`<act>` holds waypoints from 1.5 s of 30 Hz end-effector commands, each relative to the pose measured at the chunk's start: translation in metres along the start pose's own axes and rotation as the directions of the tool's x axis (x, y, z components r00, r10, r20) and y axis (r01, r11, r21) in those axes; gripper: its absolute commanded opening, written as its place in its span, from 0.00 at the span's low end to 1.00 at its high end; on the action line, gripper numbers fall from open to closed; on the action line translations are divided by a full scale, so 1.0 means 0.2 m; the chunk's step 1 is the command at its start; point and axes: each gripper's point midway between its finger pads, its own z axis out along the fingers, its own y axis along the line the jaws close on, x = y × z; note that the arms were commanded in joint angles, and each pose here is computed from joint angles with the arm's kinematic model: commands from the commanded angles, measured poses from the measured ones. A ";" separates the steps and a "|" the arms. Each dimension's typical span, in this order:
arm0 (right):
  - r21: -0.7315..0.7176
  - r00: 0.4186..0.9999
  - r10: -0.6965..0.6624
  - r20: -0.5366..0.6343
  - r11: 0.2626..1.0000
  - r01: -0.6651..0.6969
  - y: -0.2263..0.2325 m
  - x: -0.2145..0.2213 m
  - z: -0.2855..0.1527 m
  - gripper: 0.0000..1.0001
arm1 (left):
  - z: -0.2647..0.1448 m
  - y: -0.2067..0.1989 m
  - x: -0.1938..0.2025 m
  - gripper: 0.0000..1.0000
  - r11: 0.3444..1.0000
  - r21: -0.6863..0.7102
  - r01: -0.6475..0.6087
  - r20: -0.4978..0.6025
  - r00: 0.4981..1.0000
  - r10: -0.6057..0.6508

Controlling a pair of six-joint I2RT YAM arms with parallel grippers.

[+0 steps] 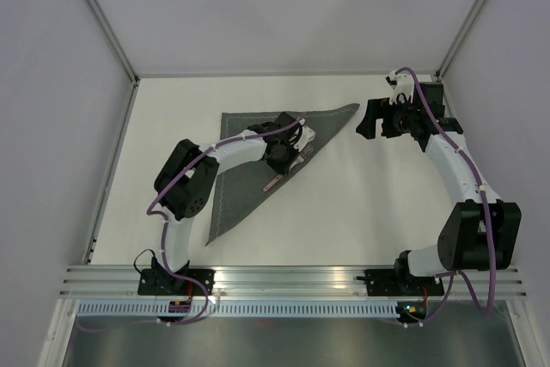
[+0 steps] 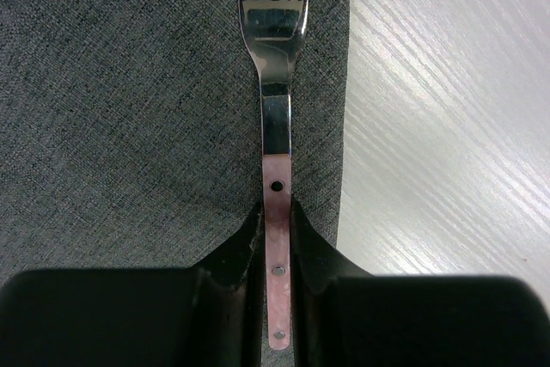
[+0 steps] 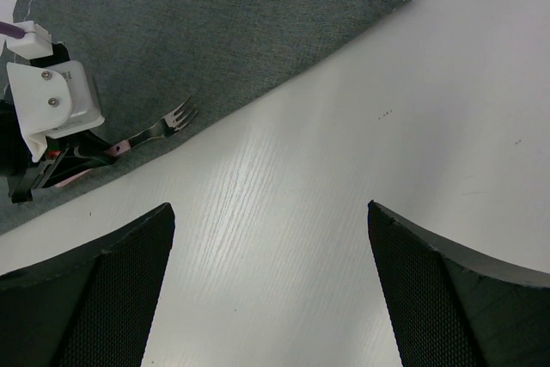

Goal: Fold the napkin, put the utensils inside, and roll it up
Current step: Place the utensil onto the napkin, then fold the napkin

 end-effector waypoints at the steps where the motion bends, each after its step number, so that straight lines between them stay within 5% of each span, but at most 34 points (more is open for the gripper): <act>1: -0.018 1.000 -0.006 0.008 1.000 0.007 0.01 0.00 -0.01 0.98 | 0.03 0.00 0.00 0.10 0.999 -0.010 0.032 0.002 0.999 -0.032; 10: -0.022 1.000 -0.008 0.010 1.000 0.008 0.02 0.00 -0.02 0.98 | -0.04 0.02 -0.07 0.41 0.999 -0.033 0.026 0.056 0.998 -0.024; 19: -0.023 1.000 -0.013 0.015 1.000 0.013 0.02 -0.01 -0.02 0.98 | -0.22 0.04 -0.22 0.52 0.998 -0.066 0.024 0.168 0.986 -0.013; 23: -0.040 0.999 -0.019 0.046 0.999 0.021 0.05 -0.06 -0.04 0.98 | -0.42 0.14 -0.31 0.52 0.976 -0.188 0.106 0.294 0.955 -0.047; 27: -0.068 0.994 -0.074 0.075 0.995 0.079 0.15 -0.12 -0.05 0.97 | -0.78 0.30 -0.34 0.47 0.892 -0.304 0.335 0.507 0.849 -0.146; 30: -0.132 0.984 -0.157 0.080 0.977 0.167 0.32 -0.10 -0.04 0.96 | -1.18 0.36 -0.32 0.65 0.829 -0.225 0.511 0.720 0.661 -0.212; 31: -0.170 0.978 -0.192 0.078 0.965 0.202 0.42 -0.07 -0.02 0.96 | -1.24 0.42 -0.25 0.65 0.801 -0.203 0.564 0.752 0.614 -0.241; 32: -0.182 0.973 -0.213 0.086 0.957 0.226 0.48 -0.05 -0.01 0.96 | -1.47 0.41 -0.25 0.64 0.795 -0.108 0.597 0.829 0.496 -0.260; 34: -0.232 0.955 -0.283 0.086 0.927 0.295 0.66 0.01 0.02 0.95 | -1.67 0.46 -0.21 0.71 0.779 -0.053 0.625 0.869 0.413 -0.272; 39: -0.280 0.864 -0.482 0.146 0.818 0.503 1.06 0.28 0.08 0.90 | -2.04 0.48 -0.07 0.69 0.695 -0.063 0.716 0.895 0.349 -0.279; 45: -0.370 0.711 -0.671 0.213 0.618 0.694 1.55 0.68 0.09 0.75 | -2.20 0.46 0.07 0.64 0.644 -0.047 0.764 0.901 0.310 -0.302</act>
